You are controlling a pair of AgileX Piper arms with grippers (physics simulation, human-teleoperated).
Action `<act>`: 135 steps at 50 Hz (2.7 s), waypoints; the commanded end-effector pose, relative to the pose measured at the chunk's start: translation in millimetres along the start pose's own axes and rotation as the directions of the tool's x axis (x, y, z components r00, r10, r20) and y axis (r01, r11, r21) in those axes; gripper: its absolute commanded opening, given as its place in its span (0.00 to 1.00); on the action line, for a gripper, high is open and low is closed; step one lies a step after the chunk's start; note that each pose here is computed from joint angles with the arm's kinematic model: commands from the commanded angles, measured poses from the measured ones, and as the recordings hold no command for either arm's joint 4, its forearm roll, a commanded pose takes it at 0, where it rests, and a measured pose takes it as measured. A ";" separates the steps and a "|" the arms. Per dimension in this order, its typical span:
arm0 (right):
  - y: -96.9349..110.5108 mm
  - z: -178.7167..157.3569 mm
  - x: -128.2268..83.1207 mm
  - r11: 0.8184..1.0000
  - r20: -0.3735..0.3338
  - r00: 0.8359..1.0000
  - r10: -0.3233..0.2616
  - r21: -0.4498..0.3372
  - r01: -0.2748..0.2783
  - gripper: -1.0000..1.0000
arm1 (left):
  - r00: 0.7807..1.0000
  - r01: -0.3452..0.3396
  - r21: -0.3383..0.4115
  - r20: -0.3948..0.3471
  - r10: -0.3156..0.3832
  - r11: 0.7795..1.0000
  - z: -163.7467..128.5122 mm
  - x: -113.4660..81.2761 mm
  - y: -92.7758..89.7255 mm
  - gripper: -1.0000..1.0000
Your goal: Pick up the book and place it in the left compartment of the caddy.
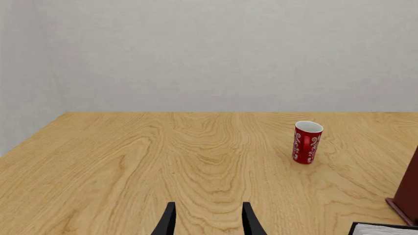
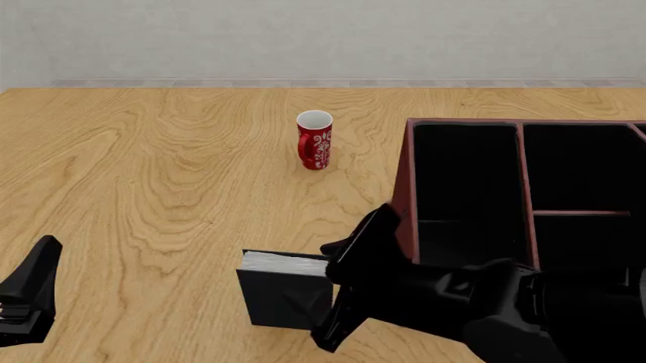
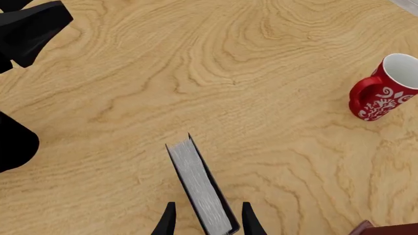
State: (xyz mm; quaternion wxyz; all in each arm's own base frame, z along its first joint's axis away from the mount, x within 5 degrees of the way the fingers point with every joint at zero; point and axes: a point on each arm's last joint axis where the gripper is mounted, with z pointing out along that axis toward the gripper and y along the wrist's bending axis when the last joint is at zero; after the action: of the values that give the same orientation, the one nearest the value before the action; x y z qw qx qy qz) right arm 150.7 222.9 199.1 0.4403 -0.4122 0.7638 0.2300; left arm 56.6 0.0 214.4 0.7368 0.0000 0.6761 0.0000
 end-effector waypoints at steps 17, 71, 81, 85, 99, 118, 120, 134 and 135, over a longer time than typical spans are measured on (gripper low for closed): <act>1.6 11.5 12.5 1.000 -0.023 1.000 0.009 -0.005 -0.009 0.00 | 1.000 0.000 0.000 0.000 0.000 1.000 0.0 0.0 0.0 1.00; 4.0 -73.2 -66.6 0.998 0.151 0.987 -0.061 -0.008 0.063 0.00 | 1.000 0.000 0.000 0.000 0.000 1.000 0.0 0.0 0.0 1.00; 3.6 -82.1 -75.4 0.997 0.170 0.983 -0.071 -0.003 0.073 0.00 | 1.000 0.000 0.000 0.000 0.000 1.000 0.0 0.0 0.0 1.00; 3.0 -85.1 -78.1 0.997 0.177 0.981 -0.076 0.000 0.077 0.00 | 1.000 0.000 0.000 0.000 0.000 1.000 0.0 0.0 0.0 1.00; -4.7 -99.8 -87.6 0.996 0.199 0.976 -0.089 0.035 0.084 0.00 | 1.000 0.000 0.000 0.000 0.000 1.000 0.0 0.0 0.0 1.00; -12.8 -118.7 -97.0 0.993 0.225 0.969 -0.107 0.077 0.092 0.00 | 1.000 0.000 0.000 0.000 0.000 1.000 0.0 0.0 0.0 1.00; -14.3 -121.6 -97.9 0.992 0.229 0.967 -0.109 0.085 0.092 0.00 | 1.000 0.000 0.000 0.000 0.000 1.000 0.0 0.0 0.0 1.00; -18.5 -134.3 -104.3 0.990 0.246 0.963 -0.112 0.109 0.088 0.00 | 1.000 0.000 0.000 0.000 0.000 1.000 0.0 0.0 0.0 1.00; -18.6 -134.8 -104.6 0.990 0.246 0.963 -0.113 0.110 0.088 0.00 | 1.000 0.000 0.000 0.000 0.000 1.000 0.0 0.0 0.0 1.00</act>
State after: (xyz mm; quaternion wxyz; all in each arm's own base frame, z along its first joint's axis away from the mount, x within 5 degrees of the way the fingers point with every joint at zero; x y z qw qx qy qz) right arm 130.8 167.8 344.1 0.5506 -0.4095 0.6941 0.2178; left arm 56.6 0.0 214.4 0.7368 0.0000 0.6761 0.0000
